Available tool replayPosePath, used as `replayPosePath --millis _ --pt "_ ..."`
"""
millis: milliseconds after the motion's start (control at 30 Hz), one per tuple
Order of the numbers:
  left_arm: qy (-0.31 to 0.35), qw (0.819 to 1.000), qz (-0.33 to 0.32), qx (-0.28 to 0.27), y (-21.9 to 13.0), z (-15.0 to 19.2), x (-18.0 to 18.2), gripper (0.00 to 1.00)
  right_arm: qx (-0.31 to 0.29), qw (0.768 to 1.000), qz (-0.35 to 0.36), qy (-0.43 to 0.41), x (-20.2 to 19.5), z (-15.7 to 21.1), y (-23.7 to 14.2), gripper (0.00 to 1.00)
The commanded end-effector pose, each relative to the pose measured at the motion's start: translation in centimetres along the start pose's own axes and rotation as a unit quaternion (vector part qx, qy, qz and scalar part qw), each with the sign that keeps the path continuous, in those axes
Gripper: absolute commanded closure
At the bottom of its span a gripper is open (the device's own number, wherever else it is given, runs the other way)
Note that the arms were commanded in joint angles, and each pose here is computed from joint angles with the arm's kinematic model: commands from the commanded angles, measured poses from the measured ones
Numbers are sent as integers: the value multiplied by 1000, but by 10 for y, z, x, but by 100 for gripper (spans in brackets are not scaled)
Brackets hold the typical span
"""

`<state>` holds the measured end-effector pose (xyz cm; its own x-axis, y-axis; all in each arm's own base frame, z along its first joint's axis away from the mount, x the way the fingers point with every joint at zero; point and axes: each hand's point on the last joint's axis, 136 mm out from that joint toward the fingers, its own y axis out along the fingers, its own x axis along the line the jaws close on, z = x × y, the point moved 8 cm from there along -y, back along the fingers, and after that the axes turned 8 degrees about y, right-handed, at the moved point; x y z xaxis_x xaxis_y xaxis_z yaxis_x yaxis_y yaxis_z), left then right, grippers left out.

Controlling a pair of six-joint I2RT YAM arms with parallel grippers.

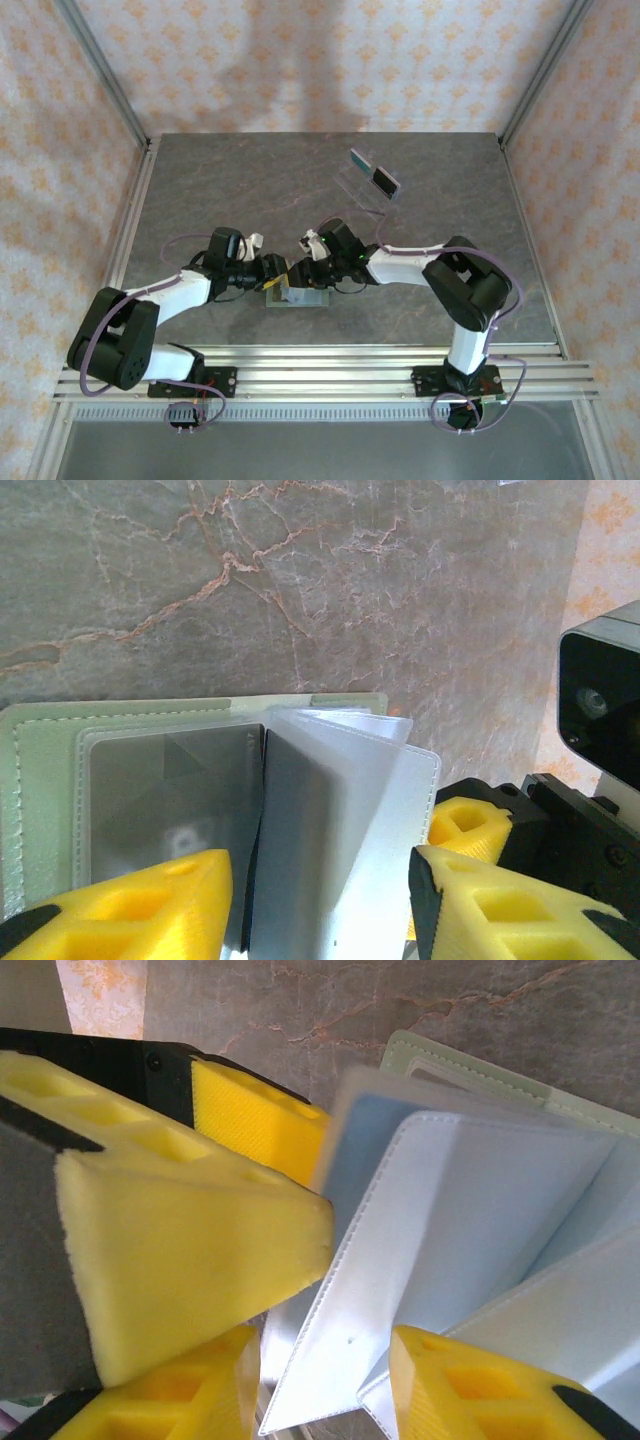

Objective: Put the credit cards into the card holder

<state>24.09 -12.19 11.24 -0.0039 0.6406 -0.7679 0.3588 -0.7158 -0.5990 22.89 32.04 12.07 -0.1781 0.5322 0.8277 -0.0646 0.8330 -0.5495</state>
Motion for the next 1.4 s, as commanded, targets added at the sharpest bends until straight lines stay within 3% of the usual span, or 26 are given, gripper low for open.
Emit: replayPosePath --millis 0,200,300,600,800,900,1067,1133,1233,1367 --pt "9 1000 -2 6 1 -2 1 50 -7 1000 -4 -4 -1 0 2 62" --pt "10 1000 -13 11 3 -2 4 53 -9 1000 5 -1 -3 0 1 72" --pt "9 1000 -14 16 5 -2 5 62 -12 999 37 3 -8 2 -2 74" --pt "14 999 -33 14 1 -3 6 70 -23 989 143 0 -22 15 -24 77" --pt "12 999 -42 19 3 -1 9 81 -50 979 198 9 -29 19 -38 77" --pt "13 997 -66 27 3 0 14 87 -77 973 215 11 -25 17 -49 68" --pt "17 996 -83 30 0 1 15 94 -101 977 188 -13 0 13 -64 63" --pt "19 995 -91 30 -1 1 15 93 -113 978 177 -20 8 9 -67 61" --pt "21 992 -120 32 -4 1 19 63 -135 970 194 -51 20 -2 -75 57" --pt "29 985 -166 30 -14 1 21 55 -167 956 229 -79 30 -27 -106 51"
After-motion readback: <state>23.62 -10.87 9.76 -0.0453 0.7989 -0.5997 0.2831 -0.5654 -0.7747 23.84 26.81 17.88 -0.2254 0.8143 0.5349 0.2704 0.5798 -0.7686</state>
